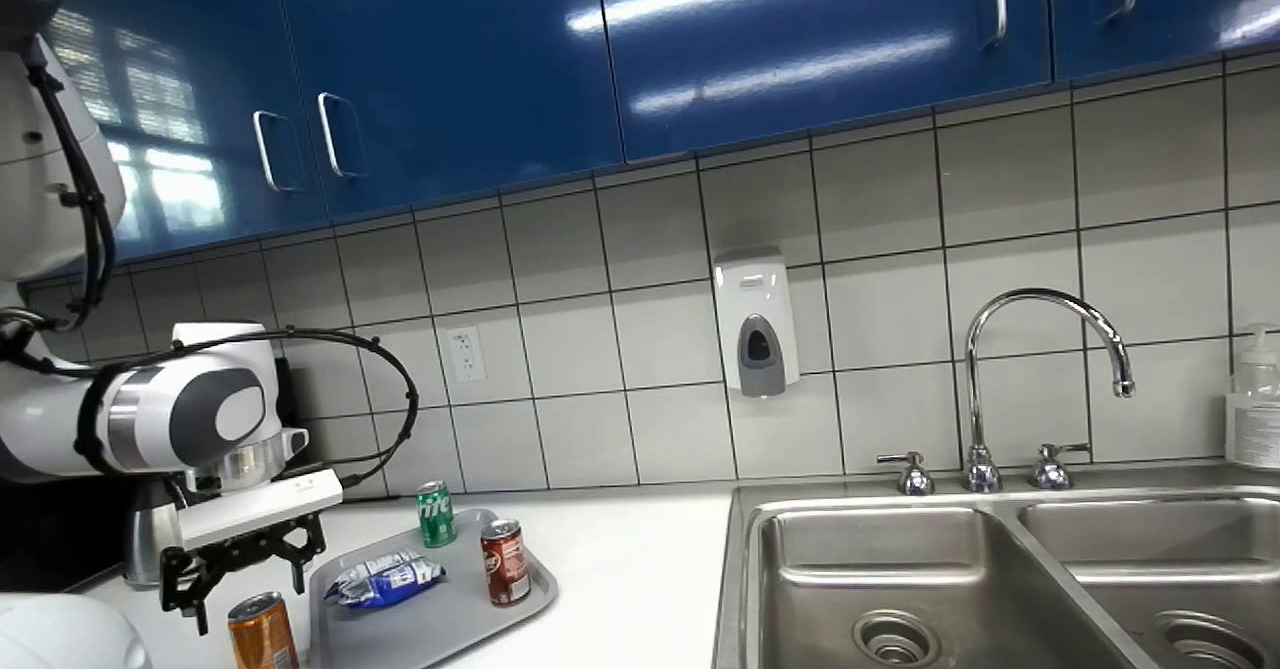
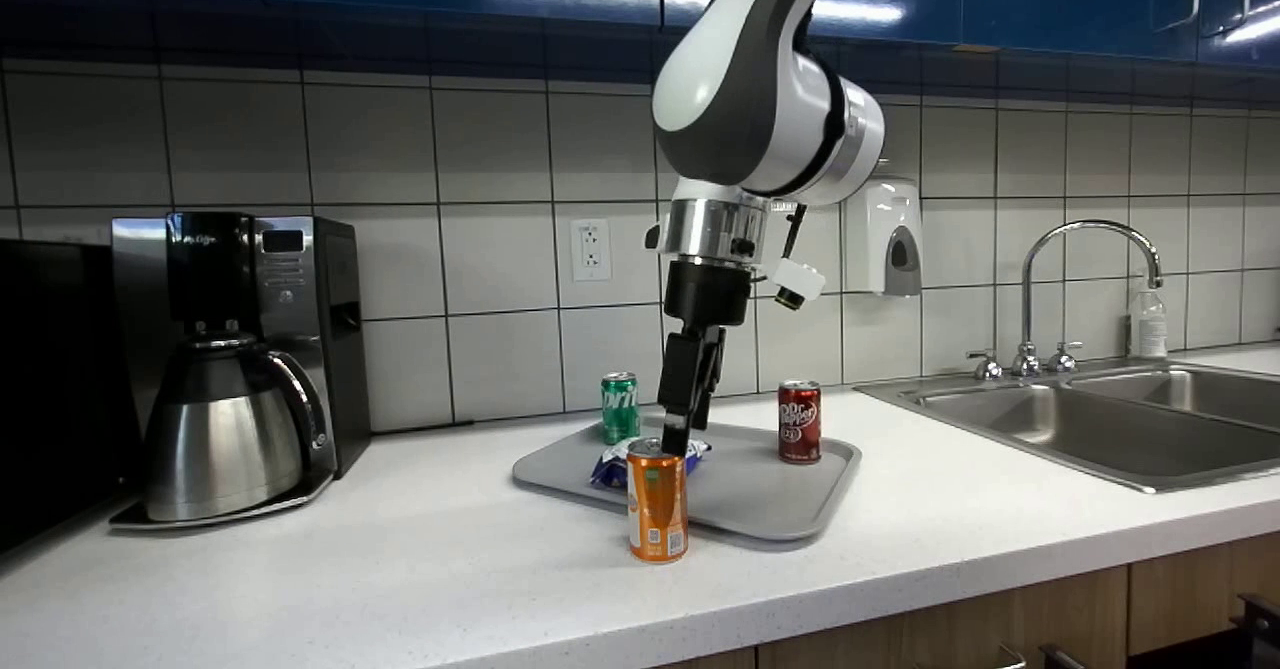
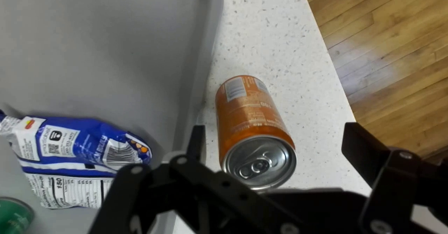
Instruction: Move the soda cans on the table onto the tray
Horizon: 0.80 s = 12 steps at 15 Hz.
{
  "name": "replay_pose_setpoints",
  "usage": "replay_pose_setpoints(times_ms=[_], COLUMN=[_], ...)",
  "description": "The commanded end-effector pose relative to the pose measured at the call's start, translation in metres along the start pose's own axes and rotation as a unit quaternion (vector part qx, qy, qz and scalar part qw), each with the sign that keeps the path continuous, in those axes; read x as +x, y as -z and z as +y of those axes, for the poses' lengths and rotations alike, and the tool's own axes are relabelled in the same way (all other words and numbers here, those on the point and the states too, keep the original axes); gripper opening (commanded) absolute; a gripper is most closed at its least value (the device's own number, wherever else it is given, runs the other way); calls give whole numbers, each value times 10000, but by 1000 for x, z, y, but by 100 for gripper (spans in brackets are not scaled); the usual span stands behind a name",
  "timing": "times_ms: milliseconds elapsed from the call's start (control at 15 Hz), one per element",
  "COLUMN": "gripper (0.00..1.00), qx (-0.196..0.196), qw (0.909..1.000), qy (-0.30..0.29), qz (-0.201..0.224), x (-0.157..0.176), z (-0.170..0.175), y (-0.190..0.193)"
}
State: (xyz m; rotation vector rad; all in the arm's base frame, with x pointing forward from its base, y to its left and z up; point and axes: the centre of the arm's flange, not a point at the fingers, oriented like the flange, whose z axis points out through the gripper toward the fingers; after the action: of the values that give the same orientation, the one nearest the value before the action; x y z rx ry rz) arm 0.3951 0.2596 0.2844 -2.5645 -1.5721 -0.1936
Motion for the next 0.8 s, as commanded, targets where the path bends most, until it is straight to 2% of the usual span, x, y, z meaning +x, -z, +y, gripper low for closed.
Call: replay_pose_setpoints(times_ms=[0, 733], gripper=[100, 100], qx=[-239, -333], qw=[9996, 9981], qy=[151, 501], qz=[-41, -155], x=[5, 15], z=[-3, -7], y=[-10, -27])
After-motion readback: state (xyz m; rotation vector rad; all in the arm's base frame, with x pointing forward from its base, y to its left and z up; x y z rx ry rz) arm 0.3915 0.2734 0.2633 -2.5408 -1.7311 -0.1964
